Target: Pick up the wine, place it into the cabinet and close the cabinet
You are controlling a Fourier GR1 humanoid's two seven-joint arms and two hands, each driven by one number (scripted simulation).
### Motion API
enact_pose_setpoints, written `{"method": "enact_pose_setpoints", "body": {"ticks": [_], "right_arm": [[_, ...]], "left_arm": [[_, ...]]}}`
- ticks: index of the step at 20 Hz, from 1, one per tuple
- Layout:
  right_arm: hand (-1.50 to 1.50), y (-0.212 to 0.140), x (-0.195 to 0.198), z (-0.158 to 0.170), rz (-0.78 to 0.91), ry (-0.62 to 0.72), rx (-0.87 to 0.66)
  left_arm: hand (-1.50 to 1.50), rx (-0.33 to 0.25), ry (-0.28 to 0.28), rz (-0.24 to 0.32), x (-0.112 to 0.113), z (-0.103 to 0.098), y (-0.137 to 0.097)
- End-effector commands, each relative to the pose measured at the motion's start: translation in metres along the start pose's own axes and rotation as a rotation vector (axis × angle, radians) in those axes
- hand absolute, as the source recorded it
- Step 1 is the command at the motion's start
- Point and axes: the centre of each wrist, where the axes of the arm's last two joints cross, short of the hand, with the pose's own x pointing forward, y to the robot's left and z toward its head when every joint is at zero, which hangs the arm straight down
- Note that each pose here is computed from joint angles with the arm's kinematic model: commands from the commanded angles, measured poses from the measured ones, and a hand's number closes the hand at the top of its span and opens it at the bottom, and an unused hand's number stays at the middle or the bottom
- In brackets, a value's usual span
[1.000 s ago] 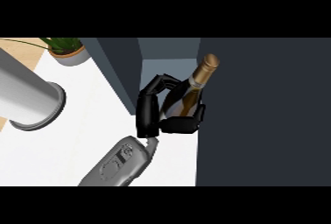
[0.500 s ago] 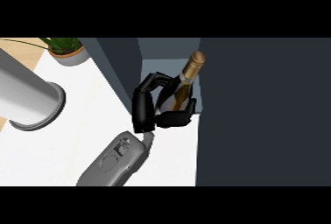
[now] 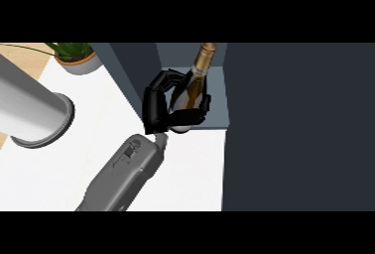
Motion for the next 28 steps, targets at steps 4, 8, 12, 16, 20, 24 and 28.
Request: {"method": "enact_pose_setpoints", "body": {"ticks": [4,8,12,16,20,24,28], "right_arm": [[-1.50,0.011,0.022,0.028,-0.041,-0.055,0.023],[-1.50,0.011,0.011,0.017,-0.042,-0.055,0.044],[-1.50,0.004,0.007,0.012,-0.048,-0.049,0.018],[-1.50,0.009,0.011,0.005,-0.054,-0.066,0.040],[-1.50,0.015,0.009,0.017,-0.051,-0.069,0.037],[-1.50,0.005,0.014,0.022,-0.035,-0.054,0.059],[-1.50,0.013,0.007,0.018,-0.057,-0.053,0.077]], "left_arm": [[1.50,0.007,0.060,0.027,-0.010,-0.032,0.006],[1.50,0.001,0.058,-0.055,-0.007,-0.039,-0.005],[1.50,0.023,0.084,-0.038,0.001,-0.049,-0.010],[1.50,0.045,-0.009,-0.105,-0.004,-0.068,-0.008],[1.50,0.065,-0.051,-0.123,-0.029,-0.062,0.016],[1.50,0.080,-0.068,-0.150,-0.028,-0.062,0.007],[1.50,0.094,-0.050,-0.104,-0.015,-0.089,0.011]]}}
